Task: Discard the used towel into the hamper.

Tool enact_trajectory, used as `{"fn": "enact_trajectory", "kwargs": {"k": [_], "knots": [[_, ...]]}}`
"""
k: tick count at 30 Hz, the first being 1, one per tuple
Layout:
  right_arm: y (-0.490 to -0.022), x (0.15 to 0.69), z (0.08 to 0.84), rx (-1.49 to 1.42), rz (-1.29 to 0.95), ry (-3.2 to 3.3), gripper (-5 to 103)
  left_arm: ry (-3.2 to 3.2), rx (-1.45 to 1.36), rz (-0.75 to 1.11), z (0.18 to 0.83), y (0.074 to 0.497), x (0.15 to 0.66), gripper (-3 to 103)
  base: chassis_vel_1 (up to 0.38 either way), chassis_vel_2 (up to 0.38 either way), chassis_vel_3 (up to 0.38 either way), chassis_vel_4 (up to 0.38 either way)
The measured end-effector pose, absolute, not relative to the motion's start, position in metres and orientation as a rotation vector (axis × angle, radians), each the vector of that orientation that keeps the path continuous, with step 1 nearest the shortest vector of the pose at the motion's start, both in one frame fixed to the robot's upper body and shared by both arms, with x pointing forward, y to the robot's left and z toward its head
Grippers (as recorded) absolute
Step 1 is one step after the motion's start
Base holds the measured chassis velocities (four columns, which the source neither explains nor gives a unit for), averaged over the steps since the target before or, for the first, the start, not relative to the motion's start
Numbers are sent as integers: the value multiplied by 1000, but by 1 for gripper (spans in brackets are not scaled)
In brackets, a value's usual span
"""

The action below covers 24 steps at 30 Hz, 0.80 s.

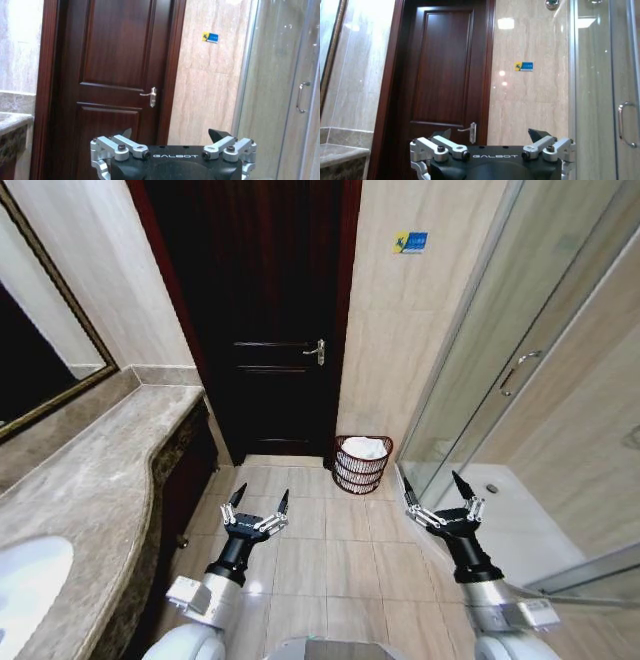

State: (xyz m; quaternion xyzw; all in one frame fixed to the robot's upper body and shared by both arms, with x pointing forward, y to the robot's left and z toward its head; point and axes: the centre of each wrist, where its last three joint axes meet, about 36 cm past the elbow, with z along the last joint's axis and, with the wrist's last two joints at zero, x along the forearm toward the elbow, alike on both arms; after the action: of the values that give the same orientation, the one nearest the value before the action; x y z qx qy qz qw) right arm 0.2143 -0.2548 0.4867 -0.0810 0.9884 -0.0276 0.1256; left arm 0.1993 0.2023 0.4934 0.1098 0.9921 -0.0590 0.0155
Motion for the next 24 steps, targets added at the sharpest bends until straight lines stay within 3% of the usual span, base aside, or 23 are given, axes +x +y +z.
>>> {"fn": "enact_trajectory", "kwargs": {"k": [24], "knots": [[-255, 214, 487, -236, -80, 2879, 100, 3086, 342, -184, 493, 202, 199, 100, 101, -100, -105, 98]]}}
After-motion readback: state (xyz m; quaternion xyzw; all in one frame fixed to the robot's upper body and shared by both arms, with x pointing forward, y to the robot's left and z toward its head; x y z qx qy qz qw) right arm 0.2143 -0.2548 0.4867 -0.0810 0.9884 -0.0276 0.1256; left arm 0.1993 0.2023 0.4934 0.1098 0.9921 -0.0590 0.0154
